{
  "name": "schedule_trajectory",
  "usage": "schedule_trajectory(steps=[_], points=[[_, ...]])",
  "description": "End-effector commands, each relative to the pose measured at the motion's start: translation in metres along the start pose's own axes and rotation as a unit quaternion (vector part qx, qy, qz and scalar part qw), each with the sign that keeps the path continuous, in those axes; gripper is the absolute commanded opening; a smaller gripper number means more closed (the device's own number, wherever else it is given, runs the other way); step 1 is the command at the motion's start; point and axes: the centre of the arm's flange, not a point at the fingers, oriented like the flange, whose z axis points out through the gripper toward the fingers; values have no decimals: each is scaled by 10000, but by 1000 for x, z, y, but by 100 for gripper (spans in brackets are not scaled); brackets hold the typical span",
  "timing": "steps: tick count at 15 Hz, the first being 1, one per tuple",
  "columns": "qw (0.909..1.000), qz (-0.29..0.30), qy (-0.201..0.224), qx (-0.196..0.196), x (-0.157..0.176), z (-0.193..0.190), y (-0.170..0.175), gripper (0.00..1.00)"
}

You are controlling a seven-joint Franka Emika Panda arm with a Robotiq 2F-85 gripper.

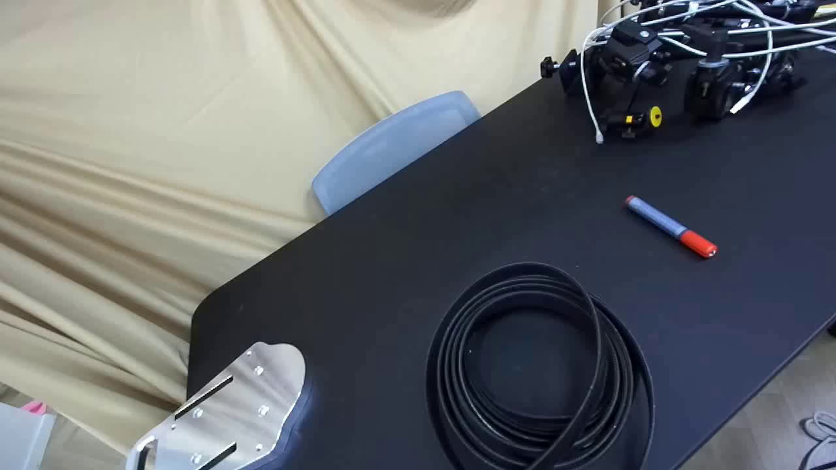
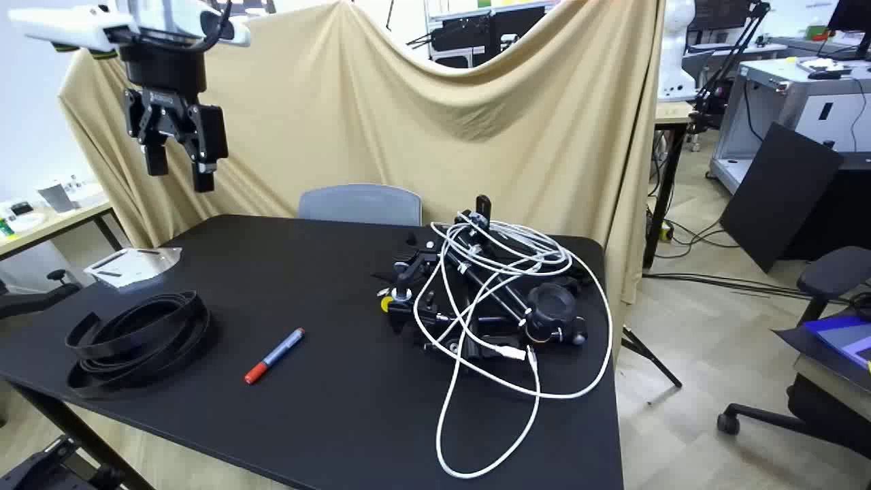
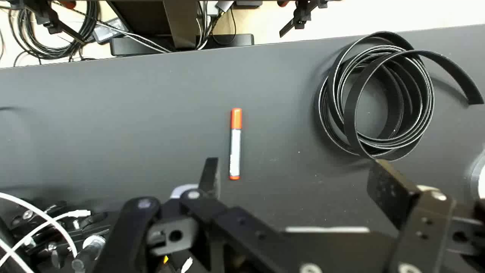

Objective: Move the marker away from you

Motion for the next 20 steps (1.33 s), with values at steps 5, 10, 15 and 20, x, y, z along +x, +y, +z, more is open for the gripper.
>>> schedule_trajectory(steps=[5,10,15,20], points=[[10000,-1,11,0,0,0,0,100],[10000,-1,12,0,0,0,0,100],[9948,191,918,-398,13,14,-6,100],[9850,272,1611,-563,23,69,-9,100]])
